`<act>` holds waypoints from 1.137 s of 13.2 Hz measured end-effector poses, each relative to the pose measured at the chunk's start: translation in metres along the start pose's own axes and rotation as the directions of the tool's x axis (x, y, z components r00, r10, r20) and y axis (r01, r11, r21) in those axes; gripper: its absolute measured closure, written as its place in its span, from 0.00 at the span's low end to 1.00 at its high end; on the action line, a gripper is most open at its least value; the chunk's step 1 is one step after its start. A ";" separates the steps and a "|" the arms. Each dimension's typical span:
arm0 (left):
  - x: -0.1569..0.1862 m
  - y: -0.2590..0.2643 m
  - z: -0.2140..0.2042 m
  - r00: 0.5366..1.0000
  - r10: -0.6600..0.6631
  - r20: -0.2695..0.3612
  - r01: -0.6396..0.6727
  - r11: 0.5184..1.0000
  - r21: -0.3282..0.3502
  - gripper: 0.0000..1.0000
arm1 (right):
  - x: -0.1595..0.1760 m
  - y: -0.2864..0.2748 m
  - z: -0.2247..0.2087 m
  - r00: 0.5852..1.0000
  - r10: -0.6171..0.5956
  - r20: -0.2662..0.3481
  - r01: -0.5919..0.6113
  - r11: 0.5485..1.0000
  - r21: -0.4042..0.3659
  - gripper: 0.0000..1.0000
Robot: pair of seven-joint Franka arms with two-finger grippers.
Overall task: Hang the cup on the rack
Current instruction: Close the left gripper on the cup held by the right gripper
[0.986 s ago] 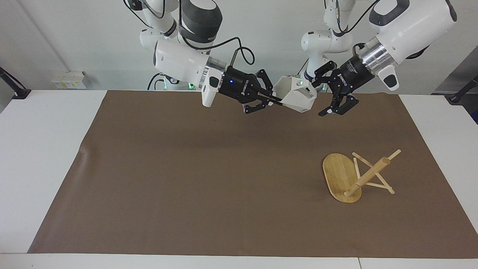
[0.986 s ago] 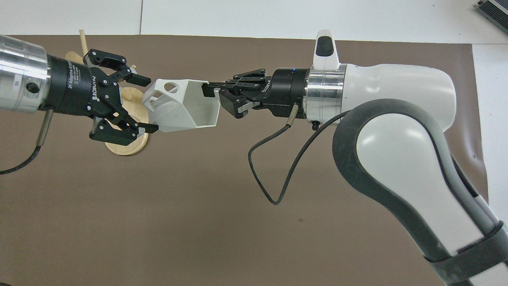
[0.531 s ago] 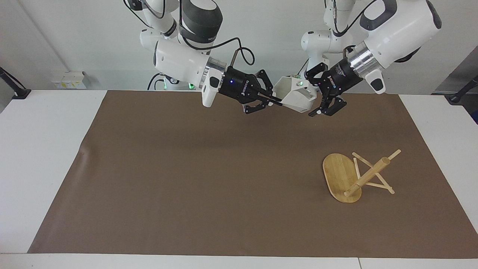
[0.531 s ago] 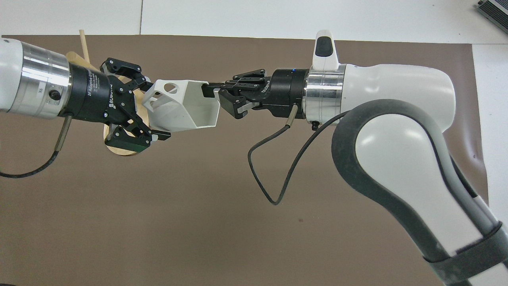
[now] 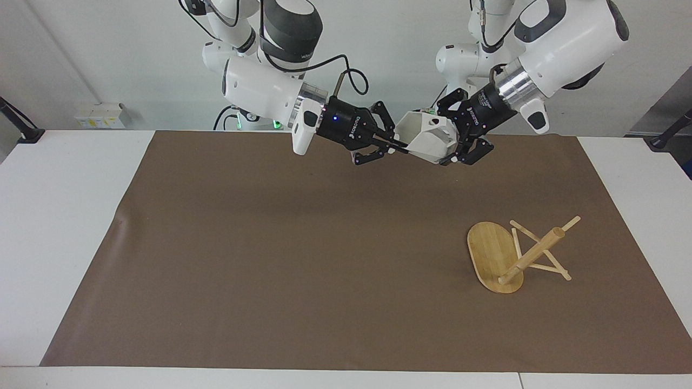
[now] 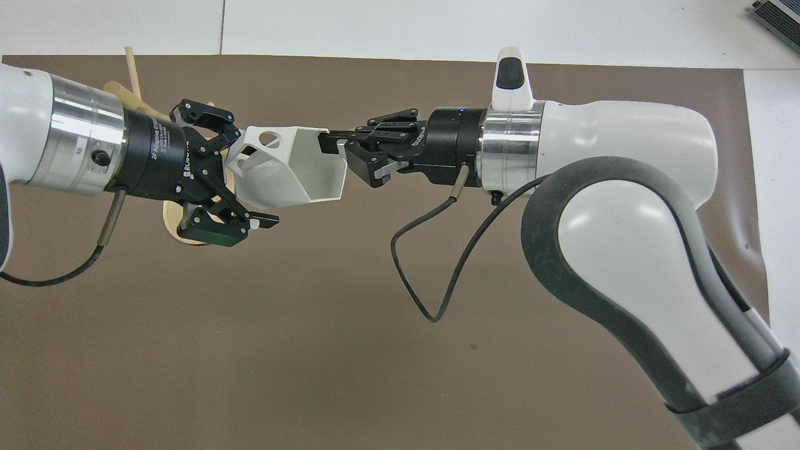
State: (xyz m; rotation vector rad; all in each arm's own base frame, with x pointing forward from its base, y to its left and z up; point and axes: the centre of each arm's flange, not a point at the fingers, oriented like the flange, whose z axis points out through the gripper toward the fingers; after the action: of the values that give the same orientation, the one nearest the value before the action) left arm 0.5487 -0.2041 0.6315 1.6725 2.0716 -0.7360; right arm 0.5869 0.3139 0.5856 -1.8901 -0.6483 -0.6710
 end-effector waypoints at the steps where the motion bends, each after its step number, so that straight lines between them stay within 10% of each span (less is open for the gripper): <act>1: 0.000 0.000 0.000 1.000 0.004 0.000 -0.004 1.000 0.000 0.21 | 0.000 0.000 0.000 1.000 0.000 0.001 0.000 1.000 -0.001 0.96; 10: 0.001 -0.001 0.000 1.000 0.005 -0.001 -0.005 1.000 -0.001 0.22 | 0.000 0.001 0.000 1.000 0.011 0.003 -0.011 1.000 0.001 0.96; 15: 0.003 0.002 -0.003 1.000 -0.007 0.004 0.007 1.000 -0.016 0.25 | 0.000 0.000 0.000 0.994 0.109 0.005 -0.109 0.994 -0.004 0.42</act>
State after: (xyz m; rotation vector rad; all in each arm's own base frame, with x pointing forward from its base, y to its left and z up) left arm 0.5504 -0.1995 0.6316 1.6549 2.0763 -0.7229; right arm 0.5870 0.3140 0.5859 -1.9166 -0.5433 -0.5981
